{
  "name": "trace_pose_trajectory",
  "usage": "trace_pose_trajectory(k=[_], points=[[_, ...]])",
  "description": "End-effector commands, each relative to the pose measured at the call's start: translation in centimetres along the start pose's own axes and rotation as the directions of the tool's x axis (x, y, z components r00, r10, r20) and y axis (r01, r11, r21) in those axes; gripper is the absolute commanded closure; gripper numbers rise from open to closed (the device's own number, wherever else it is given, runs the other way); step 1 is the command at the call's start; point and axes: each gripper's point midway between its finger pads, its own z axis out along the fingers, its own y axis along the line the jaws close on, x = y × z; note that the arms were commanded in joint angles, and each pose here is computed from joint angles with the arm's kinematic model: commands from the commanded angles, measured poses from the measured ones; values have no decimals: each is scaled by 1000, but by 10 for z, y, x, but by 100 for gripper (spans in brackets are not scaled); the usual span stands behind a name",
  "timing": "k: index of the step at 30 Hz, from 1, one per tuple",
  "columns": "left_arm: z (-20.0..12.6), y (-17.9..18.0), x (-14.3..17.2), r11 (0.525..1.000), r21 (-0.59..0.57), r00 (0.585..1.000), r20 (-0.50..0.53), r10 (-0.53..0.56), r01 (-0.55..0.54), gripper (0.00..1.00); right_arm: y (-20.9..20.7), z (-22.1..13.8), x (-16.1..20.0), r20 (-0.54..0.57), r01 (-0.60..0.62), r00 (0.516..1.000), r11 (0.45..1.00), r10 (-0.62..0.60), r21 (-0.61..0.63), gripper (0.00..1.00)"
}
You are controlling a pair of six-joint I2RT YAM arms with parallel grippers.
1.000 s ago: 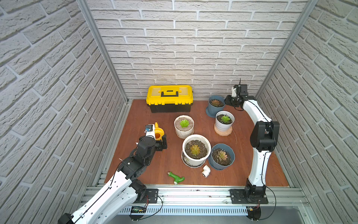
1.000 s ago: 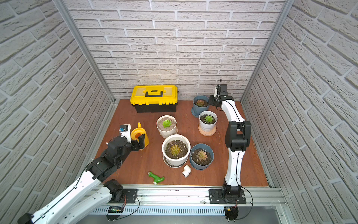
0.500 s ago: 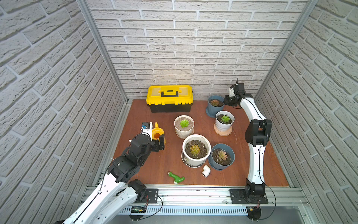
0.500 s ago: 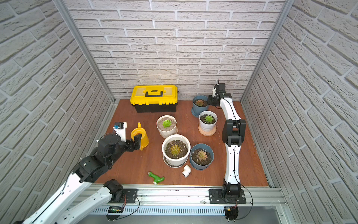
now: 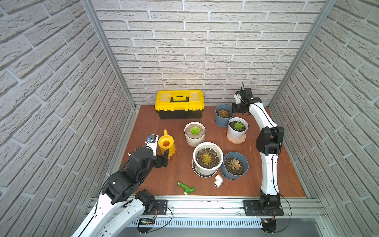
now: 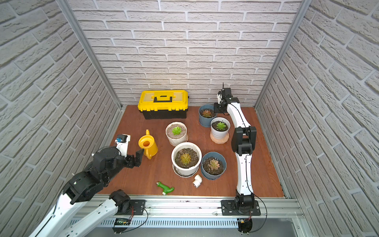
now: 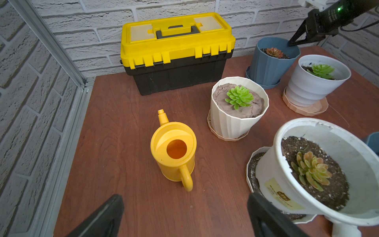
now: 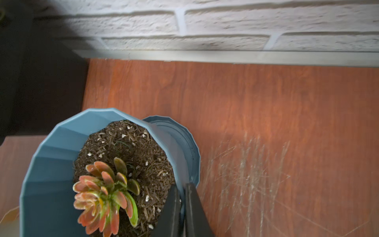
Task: Water the succulent around the soil edge
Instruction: Move the pot to the center of the board.
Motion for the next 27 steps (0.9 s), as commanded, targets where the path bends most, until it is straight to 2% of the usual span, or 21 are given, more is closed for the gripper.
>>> trace_pose_trajectory(k=[1,9,15,19,21,27], points=[[0,-2,1,999,12,999,9,33,-34,2,56,-24,36,-121,80,988,991,-93,-108,97],[0,-2,6,999,21,999,-1,36,-36,2,95,-33,71,-184,153,966,977,-179,-146,97],[-1,-5,7,999,40,1000,-2,26,-25,2,97,-47,83,-151,141,975,981,-161,-135,97],[2,-14,6,997,79,1000,-13,-11,12,3,99,-62,84,-122,138,980,980,-156,-143,90],[4,-20,4,993,107,998,-28,-50,52,5,99,-75,80,-93,138,984,980,-152,-141,81],[29,-60,2,961,228,985,-107,-136,158,14,95,-141,75,69,131,990,985,-123,-110,66]])
